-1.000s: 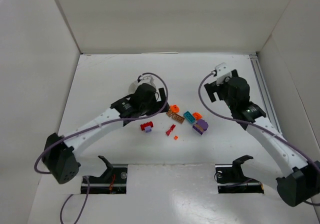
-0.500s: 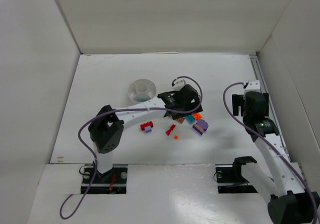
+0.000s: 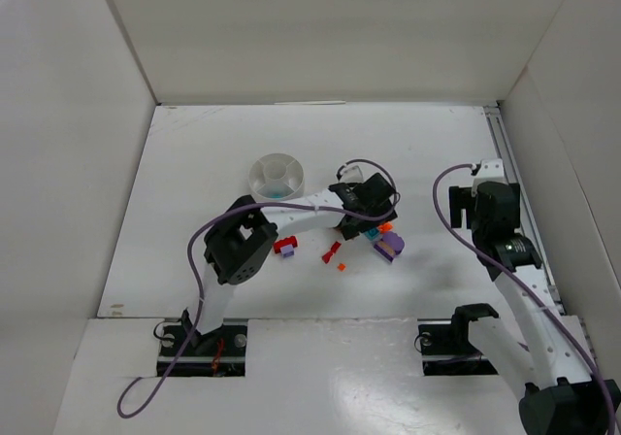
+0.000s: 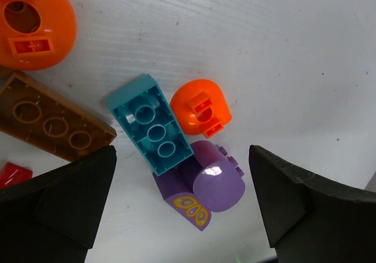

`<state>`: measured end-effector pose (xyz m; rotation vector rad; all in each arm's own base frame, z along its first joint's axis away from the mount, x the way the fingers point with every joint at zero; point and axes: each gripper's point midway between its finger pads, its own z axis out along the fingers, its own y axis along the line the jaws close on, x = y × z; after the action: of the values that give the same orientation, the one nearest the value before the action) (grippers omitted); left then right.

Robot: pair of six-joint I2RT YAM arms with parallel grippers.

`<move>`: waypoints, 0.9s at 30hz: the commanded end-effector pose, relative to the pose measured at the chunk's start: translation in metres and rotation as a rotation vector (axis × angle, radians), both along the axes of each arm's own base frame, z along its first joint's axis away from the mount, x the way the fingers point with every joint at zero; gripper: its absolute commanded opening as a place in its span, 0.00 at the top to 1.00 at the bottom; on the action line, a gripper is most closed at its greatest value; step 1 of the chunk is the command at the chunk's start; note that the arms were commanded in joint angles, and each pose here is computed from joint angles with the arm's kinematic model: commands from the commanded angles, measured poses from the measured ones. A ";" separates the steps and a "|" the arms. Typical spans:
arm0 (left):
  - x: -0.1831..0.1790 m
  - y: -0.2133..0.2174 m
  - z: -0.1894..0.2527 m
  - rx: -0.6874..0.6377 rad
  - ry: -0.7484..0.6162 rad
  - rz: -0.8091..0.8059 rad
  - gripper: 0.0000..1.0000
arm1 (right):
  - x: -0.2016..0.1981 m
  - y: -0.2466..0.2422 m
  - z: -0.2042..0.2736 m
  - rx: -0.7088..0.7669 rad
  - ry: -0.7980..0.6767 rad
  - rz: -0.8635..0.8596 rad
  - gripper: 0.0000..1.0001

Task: Sort the legos into containers by color

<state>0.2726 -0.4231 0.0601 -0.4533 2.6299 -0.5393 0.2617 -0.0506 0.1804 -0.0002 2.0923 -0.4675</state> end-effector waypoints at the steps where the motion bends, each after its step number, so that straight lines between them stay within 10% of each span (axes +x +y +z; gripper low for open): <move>1: 0.016 -0.008 0.016 -0.023 -0.051 0.047 0.07 | 0.005 0.001 0.010 0.009 -0.056 0.002 0.01; 27: 0.030 0.021 -0.023 0.087 0.003 0.132 0.38 | -0.001 -0.004 0.012 -0.002 -0.074 -0.011 0.01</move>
<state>0.3048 -0.4027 0.0377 -0.5965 2.5860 -0.4073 0.2577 -0.0521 0.1849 0.0054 2.0649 -0.4644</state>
